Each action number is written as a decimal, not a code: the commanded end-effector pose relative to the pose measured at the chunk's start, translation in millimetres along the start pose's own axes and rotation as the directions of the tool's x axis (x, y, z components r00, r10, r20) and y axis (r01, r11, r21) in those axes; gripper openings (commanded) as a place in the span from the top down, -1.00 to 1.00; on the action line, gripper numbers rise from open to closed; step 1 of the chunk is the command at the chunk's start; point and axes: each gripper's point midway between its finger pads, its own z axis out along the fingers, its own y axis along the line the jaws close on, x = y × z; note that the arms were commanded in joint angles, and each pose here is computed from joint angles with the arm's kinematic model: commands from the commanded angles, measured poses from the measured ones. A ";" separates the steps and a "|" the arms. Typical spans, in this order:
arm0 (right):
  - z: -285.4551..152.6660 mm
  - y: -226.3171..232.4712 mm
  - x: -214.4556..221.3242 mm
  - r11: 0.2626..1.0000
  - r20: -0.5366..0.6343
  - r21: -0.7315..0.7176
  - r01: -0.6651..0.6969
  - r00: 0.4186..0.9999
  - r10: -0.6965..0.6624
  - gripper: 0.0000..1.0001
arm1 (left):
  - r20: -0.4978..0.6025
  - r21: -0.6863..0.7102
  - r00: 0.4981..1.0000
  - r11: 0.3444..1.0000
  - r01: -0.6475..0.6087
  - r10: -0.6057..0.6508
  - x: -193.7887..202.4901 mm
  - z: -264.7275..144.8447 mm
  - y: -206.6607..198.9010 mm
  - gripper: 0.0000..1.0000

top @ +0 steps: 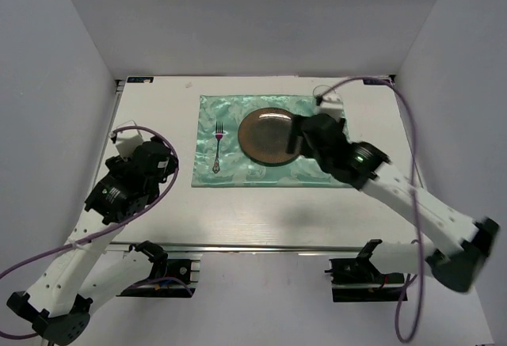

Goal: Set the dinner table for one person

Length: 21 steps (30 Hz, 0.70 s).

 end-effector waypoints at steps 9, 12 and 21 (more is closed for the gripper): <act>-134.0 -148.6 12.8 0.982 0.078 0.189 0.004 0.997 -0.019 -0.79 | 0.047 -0.003 0.998 0.999 0.039 -0.039 -28.0 -45.6 44.0 -0.96; -150.5 -162.9 14.1 0.984 0.110 0.176 -0.025 0.994 0.006 -0.79 | 0.034 0.090 0.998 0.995 0.051 -0.054 -21.3 -51.1 37.8 -0.96; -169.3 -191.3 15.7 0.969 0.165 0.233 -0.084 0.985 0.046 -0.78 | -0.027 0.120 0.996 0.989 0.091 -0.088 -10.6 -53.9 31.1 -0.96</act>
